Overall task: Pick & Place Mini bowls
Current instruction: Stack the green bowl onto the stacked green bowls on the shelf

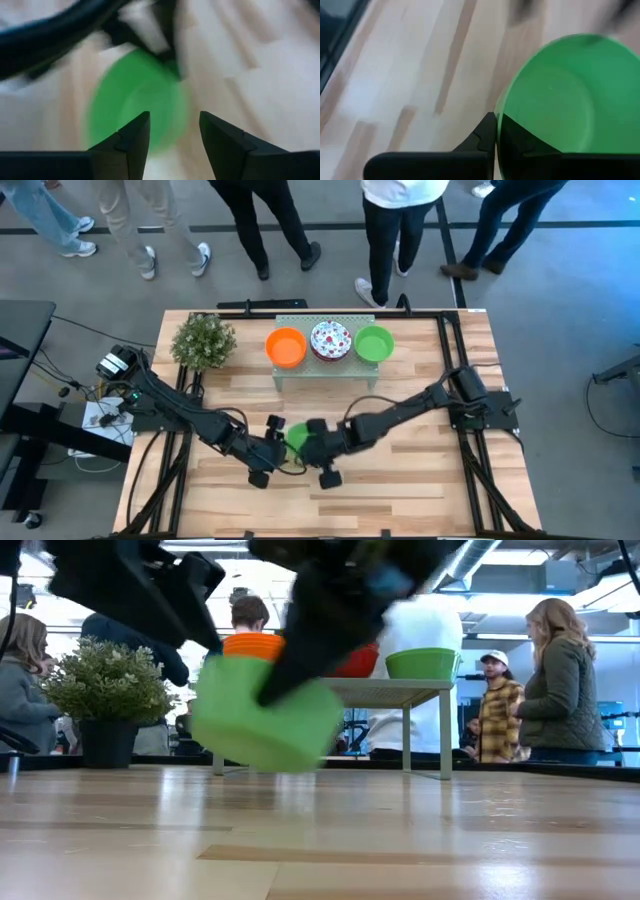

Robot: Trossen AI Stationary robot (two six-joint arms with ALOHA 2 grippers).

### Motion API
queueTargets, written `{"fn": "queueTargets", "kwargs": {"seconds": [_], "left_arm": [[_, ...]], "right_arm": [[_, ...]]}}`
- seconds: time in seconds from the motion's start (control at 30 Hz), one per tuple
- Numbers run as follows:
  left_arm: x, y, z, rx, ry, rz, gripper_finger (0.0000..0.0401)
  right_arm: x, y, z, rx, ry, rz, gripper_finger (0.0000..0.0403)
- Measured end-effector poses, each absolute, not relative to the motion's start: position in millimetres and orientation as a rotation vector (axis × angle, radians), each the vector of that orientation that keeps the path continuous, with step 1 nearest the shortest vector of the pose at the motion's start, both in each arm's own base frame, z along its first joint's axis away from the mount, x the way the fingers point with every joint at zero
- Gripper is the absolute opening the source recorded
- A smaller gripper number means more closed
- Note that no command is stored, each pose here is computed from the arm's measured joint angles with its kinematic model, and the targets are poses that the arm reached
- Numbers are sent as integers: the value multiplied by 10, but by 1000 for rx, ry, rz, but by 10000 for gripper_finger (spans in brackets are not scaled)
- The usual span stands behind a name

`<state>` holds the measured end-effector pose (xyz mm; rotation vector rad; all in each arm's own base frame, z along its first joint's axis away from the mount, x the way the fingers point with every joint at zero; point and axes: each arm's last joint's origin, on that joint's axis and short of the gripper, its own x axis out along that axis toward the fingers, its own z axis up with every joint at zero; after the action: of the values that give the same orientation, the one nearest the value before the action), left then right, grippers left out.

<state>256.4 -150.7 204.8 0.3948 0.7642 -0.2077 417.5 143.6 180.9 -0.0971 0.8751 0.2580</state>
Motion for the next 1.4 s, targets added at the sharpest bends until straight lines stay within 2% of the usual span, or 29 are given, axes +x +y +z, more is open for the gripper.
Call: {"fn": "queueTargets", "kwargs": {"seconds": [0.2, 0.4, 0.67, 0.93, 1.13, 1.4], "left_arm": [[2578, -1453, 2071, 466, 724, -23, 168], [2571, -1439, 2112, 457, 708, -17, 161], [2556, -1432, 2158, 420, 694, -14, 159], [2558, -1433, 2164, 417, 688, -16, 159], [2560, -1435, 2167, 416, 685, -16, 159], [2563, -1436, 2170, 414, 681, -17, 159]], "right_arm": [[3833, 1684, 1892, -12, 1045, 94, 3], [3327, 1711, 2327, 4, 1133, -145, 2], [2681, 1319, 2868, 16, 1243, -496, 1], [2404, 737, 3262, 38, 1225, -659, 1], [2351, 330, 3456, 2, 1171, -647, 1], [2610, -124, 3439, -141, 1164, -534, 1]]}}
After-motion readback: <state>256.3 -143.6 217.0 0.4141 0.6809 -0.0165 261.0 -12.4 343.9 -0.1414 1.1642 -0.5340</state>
